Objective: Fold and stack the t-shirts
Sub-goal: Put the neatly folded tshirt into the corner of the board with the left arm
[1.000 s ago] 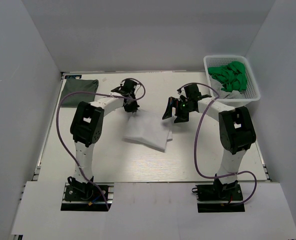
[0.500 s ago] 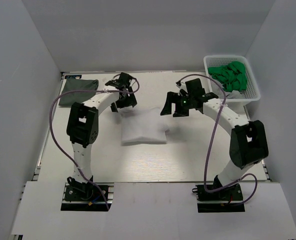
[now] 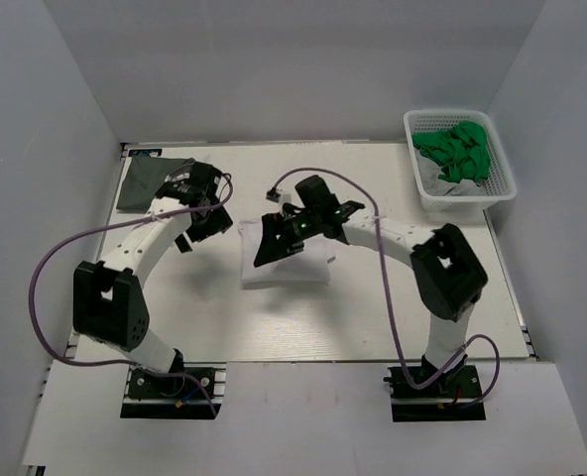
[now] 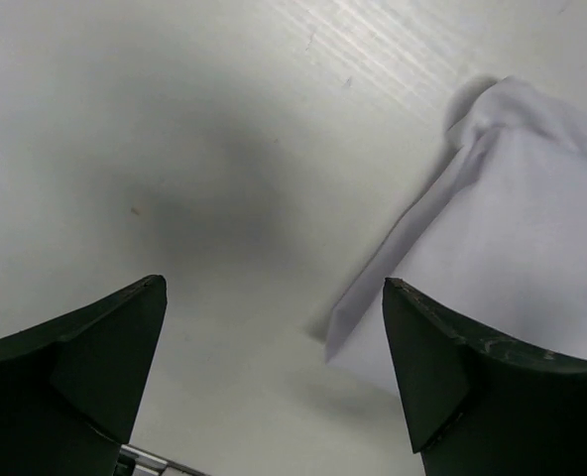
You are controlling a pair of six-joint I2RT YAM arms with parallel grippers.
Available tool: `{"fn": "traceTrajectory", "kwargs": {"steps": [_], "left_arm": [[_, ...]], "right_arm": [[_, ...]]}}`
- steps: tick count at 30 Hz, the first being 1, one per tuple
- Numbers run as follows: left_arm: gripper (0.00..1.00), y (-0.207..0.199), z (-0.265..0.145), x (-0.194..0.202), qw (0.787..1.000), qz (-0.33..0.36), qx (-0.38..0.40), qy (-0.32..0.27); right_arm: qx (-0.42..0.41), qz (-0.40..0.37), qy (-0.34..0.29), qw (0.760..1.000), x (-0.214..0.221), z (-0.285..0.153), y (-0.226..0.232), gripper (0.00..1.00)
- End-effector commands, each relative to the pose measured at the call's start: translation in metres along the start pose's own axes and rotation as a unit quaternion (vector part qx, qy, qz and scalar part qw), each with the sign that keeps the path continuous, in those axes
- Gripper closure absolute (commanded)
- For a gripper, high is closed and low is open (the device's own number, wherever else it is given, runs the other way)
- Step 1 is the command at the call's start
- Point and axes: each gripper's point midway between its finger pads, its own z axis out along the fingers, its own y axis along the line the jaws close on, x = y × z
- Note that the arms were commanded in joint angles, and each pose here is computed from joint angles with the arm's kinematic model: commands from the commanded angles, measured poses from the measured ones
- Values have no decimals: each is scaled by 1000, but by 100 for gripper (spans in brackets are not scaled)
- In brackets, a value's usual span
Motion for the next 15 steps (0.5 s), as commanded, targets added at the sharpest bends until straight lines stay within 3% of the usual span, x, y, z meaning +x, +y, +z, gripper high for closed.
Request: {"fn": "traceTrajectory", "kwargs": {"steps": [1, 9, 15], "left_arm": [[0, 14, -17, 10, 1000, -24, 12, -2], [0, 24, -24, 13, 1000, -26, 13, -9], [0, 7, -30, 6, 998, -16, 55, -12]], "right_arm": [[-86, -8, -11, 996, -8, 20, 6, 10], [-69, 73, 49, 994, 54, 60, -64, 10], [-54, 61, 50, 995, 48, 64, -72, 10]]}}
